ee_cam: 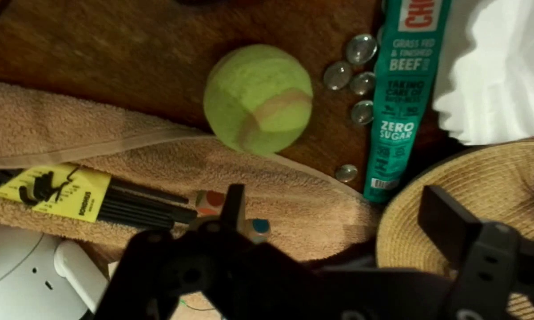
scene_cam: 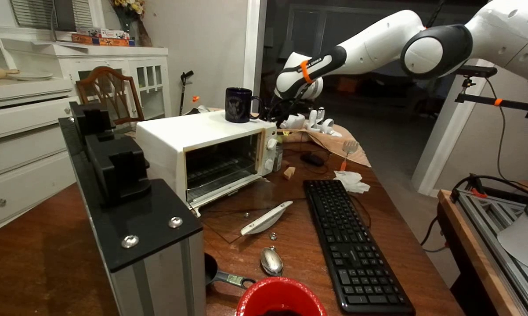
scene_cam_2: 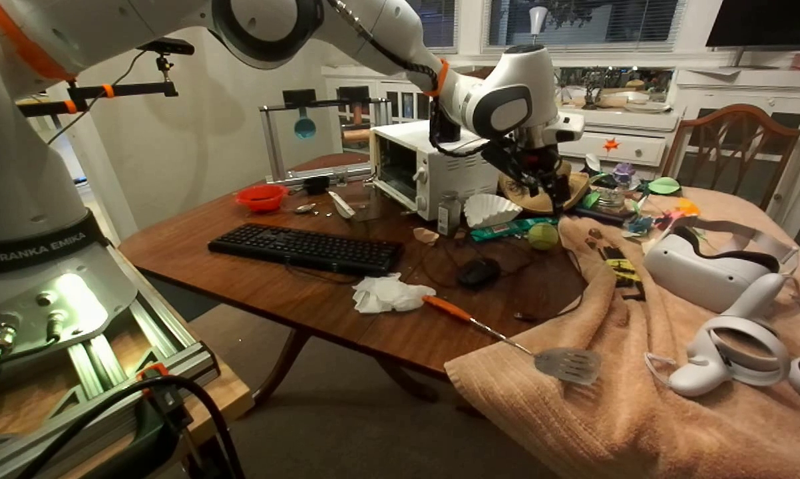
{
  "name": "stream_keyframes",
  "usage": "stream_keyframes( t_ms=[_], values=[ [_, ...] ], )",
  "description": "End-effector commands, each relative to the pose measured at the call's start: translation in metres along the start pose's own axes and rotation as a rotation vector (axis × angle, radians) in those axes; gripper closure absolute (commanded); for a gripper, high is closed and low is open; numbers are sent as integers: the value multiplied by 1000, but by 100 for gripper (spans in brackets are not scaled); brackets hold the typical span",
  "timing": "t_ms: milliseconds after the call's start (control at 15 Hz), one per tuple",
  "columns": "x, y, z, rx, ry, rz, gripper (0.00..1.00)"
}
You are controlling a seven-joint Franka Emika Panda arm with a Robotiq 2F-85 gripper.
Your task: Pick up the tennis ball and place it to the right of the oven
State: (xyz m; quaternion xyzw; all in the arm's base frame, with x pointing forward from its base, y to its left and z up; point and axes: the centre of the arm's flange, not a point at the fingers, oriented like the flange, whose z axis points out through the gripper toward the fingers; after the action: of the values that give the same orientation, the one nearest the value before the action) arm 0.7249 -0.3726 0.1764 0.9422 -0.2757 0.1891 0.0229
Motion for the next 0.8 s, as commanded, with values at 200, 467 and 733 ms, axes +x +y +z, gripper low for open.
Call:
stream_keyframes(
  t_ms=[200, 467, 733],
  values=[
    [-42, -3, -99, 64, -168, -199, 0],
    [-54, 4, -147, 54, -183, -260, 0],
    [-81, 5, -181, 53, -190, -339, 0]
  ],
)
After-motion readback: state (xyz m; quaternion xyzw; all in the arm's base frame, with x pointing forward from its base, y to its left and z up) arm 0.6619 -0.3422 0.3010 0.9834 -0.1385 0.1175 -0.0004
